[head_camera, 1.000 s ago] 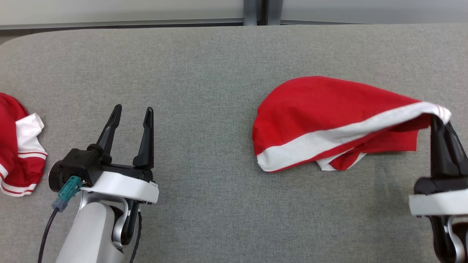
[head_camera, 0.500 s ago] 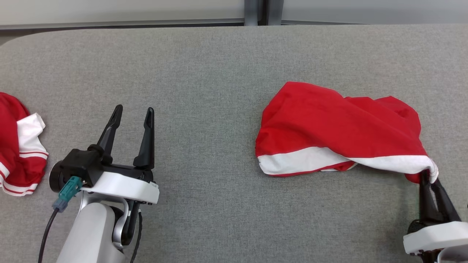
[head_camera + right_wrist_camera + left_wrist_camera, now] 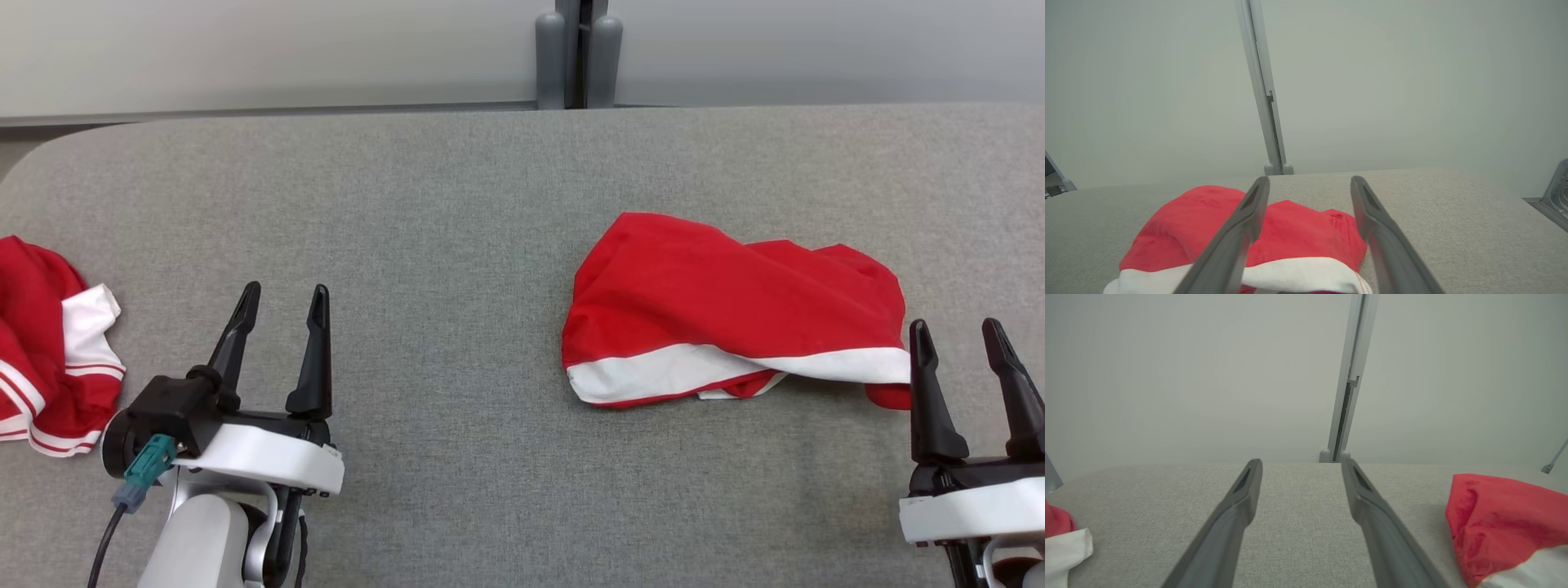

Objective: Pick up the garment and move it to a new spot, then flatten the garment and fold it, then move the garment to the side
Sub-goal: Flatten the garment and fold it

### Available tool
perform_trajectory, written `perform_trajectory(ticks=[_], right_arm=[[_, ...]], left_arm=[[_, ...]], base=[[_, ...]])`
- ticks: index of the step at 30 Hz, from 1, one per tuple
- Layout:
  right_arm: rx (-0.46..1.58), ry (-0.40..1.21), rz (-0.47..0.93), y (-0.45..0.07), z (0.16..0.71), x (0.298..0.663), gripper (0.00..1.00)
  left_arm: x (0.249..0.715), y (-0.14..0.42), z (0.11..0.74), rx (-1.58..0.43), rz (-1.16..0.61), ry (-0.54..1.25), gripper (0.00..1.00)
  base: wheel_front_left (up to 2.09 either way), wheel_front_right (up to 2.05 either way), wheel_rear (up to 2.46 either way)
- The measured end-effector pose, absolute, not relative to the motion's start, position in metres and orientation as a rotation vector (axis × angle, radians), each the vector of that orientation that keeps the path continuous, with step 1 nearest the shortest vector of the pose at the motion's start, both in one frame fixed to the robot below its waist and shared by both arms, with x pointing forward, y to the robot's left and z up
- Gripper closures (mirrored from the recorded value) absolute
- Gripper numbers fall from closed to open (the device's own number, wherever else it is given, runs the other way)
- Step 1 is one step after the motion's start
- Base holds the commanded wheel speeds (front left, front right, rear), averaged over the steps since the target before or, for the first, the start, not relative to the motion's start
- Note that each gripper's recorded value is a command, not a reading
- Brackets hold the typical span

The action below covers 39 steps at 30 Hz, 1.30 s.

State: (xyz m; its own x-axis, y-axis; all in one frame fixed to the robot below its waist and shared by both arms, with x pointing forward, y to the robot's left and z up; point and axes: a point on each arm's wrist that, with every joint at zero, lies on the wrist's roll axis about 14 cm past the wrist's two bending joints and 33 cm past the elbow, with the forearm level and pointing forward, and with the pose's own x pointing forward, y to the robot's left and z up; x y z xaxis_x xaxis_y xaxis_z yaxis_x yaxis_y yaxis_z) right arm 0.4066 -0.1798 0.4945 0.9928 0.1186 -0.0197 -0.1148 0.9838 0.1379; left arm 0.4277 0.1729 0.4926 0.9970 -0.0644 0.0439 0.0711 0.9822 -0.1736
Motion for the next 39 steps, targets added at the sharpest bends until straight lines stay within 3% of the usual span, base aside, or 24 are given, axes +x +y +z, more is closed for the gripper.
perform_trajectory(ticks=[8,23,33,39], right_arm=[[0.113,-0.021,0.17,-0.164,0.524,0.402,0.0],[0.131,0.01,0.187,-0.155,0.515,0.401,0.0],[0.141,0.019,0.183,-0.155,0.51,0.412,0.0],[0.147,0.055,0.139,-0.168,0.495,0.412,0.0]], left_arm=[[0.412,0.172,0.5,-0.174,-0.067,-0.047,0.0],[0.406,0.171,0.5,-0.172,-0.071,-0.037,0.0],[0.422,0.072,0.483,-0.179,-0.38,0.111,0.0],[0.411,0.013,0.437,-0.196,-0.556,0.331,0.0]], base=[[0.0,0.0,0.0],[0.0,0.0,0.0],[0.0,0.0,0.0],[0.0,0.0,0.0]])
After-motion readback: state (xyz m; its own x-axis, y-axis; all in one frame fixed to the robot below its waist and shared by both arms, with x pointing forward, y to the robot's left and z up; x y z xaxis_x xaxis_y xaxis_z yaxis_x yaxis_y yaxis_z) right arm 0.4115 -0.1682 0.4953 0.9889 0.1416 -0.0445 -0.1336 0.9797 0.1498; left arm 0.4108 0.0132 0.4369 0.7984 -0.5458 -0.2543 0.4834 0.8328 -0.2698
